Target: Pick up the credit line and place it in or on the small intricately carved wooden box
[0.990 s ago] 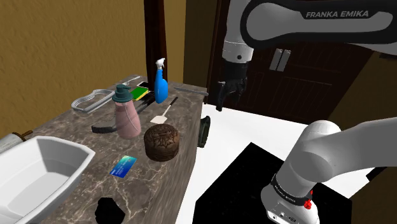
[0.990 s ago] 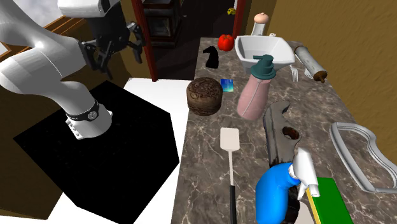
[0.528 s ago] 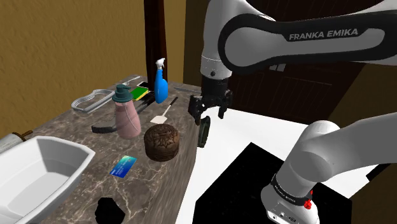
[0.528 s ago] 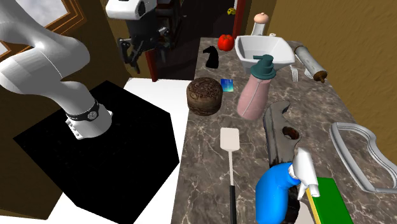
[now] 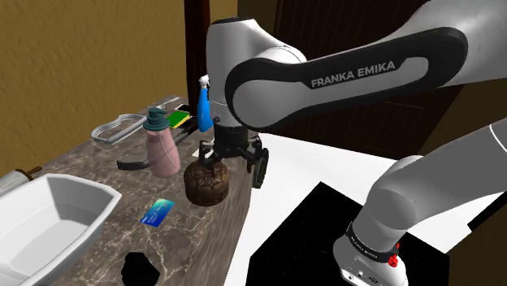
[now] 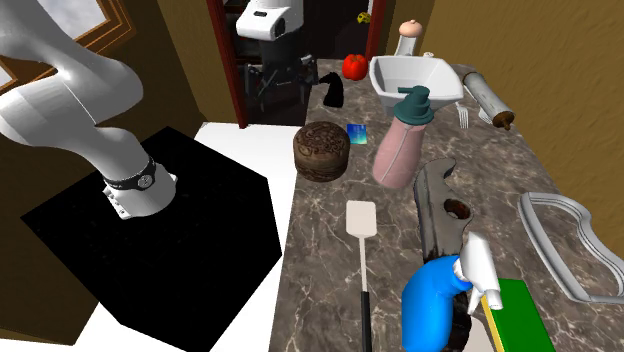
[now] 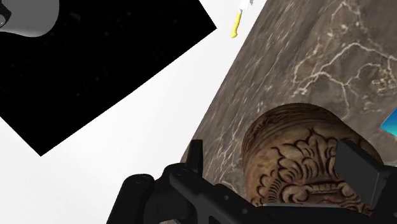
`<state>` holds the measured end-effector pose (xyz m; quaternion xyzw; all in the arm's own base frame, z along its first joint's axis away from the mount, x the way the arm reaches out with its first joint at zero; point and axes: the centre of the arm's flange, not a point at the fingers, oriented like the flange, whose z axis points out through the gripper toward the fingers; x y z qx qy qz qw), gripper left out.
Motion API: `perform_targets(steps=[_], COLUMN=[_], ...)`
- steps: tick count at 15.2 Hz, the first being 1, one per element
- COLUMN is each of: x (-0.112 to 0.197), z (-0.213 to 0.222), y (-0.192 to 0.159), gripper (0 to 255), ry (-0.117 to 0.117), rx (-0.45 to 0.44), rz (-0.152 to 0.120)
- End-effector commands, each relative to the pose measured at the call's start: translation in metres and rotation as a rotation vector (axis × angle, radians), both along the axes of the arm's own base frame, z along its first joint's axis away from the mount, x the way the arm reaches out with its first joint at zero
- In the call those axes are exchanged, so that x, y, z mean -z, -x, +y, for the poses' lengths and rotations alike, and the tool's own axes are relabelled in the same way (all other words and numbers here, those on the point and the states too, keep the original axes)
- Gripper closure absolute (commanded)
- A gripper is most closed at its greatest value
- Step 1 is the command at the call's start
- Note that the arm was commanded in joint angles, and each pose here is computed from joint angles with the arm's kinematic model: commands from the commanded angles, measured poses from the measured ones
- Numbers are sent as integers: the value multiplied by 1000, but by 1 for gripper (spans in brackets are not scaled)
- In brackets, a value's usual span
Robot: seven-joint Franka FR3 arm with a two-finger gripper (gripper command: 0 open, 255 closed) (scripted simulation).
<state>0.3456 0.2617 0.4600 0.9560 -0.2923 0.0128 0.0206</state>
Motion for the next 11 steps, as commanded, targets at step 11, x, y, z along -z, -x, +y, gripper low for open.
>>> perform_targets(steps=[11], x=[65], z=[115], y=[-97], gripper=[0], ry=[61], rx=[383], rz=[-59])
